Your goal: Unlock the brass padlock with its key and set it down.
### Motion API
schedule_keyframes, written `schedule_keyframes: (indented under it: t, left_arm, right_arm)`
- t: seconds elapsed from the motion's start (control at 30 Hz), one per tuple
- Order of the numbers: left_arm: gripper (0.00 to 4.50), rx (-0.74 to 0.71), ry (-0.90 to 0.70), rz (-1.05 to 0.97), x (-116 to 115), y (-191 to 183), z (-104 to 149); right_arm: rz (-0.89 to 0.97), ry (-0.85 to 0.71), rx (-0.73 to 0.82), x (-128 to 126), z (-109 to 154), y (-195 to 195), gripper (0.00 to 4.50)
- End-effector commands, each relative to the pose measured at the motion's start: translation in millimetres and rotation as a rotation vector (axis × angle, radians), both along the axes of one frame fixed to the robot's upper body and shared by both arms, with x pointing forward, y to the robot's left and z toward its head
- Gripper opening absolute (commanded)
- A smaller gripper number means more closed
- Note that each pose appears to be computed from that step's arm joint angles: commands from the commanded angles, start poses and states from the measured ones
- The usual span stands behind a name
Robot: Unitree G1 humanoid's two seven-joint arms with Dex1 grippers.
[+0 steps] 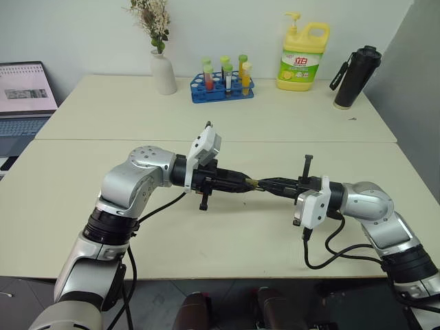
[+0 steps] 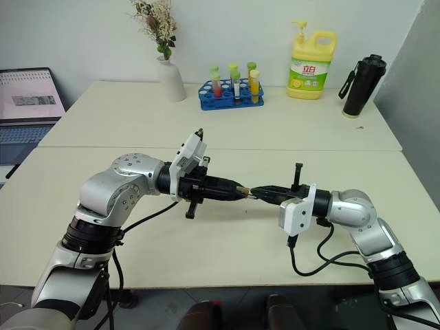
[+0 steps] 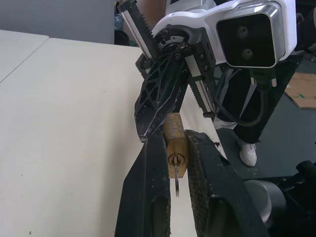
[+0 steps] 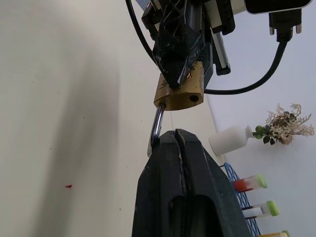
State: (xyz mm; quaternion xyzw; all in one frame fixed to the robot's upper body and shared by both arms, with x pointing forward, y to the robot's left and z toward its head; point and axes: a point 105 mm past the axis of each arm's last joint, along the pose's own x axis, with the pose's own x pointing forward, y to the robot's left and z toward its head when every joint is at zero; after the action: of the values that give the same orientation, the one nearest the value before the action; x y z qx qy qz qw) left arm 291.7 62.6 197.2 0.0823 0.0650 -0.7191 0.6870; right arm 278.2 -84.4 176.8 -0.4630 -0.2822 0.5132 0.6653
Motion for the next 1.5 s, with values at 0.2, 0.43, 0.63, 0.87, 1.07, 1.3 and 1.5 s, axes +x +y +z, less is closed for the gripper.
schedule_keyframes:
  t: [0.2, 0.43, 0.63, 0.87, 1.07, 1.3, 1.5]
  left_arm:
    - [0.17, -0.037, -0.041, -0.027, -7, 1, 14]
    - [0.17, -0.038, -0.028, -0.030, -9, 5, 15]
    - [0.17, -0.041, -0.021, -0.013, -7, 6, 14]
    - [0.17, -0.046, -0.027, 0.087, 9, 5, 4]
    - [0.17, -0.032, -0.024, 0.198, 25, 0, -27]
    - [0.17, -0.017, 0.096, 0.228, 24, -16, -71]
    - [0.17, 0.003, 0.128, 0.287, 36, -18, -88]
  right_arm:
    - [0.051, 0.030, -0.011, -9, -5, 1, 0.00]
    - [0.022, 0.117, 0.018, -5, -8, -3, 0.00]
    - [0.037, 0.121, 0.011, -9, -9, -2, 0.00]
    - [-0.062, 0.260, -0.014, -5, -22, -16, 0.00]
    - [-0.198, 0.500, 0.006, -13, -37, -39, 0.36]
    - [-0.304, 0.540, 0.031, -17, -44, -36, 2.61]
    - [-0.381, 0.525, 0.002, -11, -52, -37, 4.04]
